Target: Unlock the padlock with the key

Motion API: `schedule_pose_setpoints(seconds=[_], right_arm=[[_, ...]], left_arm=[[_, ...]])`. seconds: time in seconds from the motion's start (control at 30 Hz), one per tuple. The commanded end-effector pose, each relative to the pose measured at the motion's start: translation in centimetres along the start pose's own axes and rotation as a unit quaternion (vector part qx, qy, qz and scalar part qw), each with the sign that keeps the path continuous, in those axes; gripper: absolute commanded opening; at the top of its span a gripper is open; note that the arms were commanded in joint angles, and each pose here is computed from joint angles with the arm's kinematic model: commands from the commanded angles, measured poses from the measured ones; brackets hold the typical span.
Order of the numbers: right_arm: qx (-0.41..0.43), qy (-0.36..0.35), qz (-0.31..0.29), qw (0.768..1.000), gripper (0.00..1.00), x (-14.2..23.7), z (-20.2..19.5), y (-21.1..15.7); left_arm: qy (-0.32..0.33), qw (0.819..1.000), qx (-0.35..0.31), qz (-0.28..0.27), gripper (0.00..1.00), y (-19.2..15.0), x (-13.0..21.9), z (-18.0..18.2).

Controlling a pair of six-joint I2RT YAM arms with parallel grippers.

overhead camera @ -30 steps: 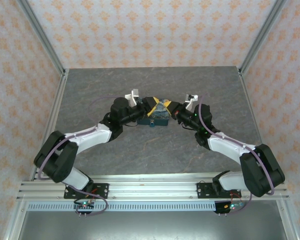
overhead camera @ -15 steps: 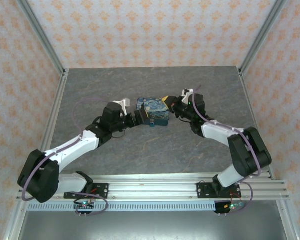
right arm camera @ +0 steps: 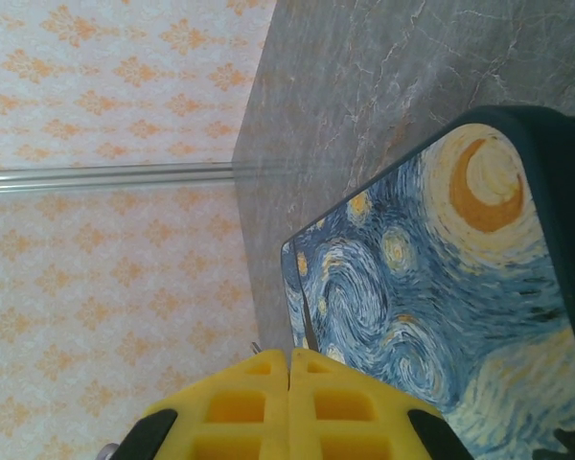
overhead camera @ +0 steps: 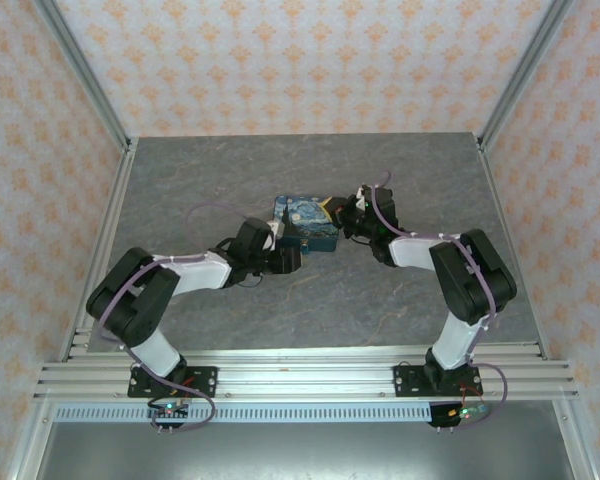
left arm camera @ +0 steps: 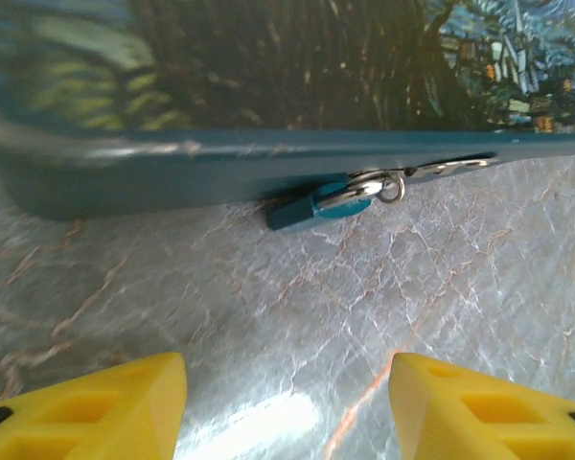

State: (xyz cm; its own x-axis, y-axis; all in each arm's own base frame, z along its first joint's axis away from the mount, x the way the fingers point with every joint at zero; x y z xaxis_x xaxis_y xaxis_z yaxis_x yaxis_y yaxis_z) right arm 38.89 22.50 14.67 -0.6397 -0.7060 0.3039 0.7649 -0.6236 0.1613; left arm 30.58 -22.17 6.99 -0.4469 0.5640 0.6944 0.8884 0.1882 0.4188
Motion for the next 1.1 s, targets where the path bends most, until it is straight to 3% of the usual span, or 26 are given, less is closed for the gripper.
schedule_pose_setpoints(seconds=[0.0,0.4,1.07], right_arm=[[0.006,0.023,-0.022,0.999,0.00,-0.2,0.9,0.9],[-0.002,0.017,-0.016,1.000,0.00,-0.8,-0.1,0.8],[-0.006,0.000,0.002,1.000,0.00,-1.9,-1.8,0.4]], left_arm=[[-0.025,0.997,-0.051,-0.054,0.57,1.9,-0.9,-1.8],[0.021,0.989,-0.095,-0.115,0.47,3.1,-3.2,-0.2],[-0.046,0.987,-0.092,-0.120,0.43,3.7,-6.7,-3.0]])
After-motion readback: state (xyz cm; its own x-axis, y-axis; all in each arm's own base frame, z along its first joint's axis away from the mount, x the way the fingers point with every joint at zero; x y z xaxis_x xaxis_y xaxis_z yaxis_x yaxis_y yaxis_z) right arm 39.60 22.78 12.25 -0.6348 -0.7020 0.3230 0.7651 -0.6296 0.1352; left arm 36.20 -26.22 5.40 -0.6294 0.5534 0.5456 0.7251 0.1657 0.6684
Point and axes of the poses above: each hand's point on the last joint's axis, 136 mm out from that joint toward the fingers, its own x axis back along the fingers, its own z axis along the line the jaws close on, y = z × x, the point moved 4 cm from there along x, back along the fingers, and after that the axes turned 5 degrees about x, right-handed, at the moved point
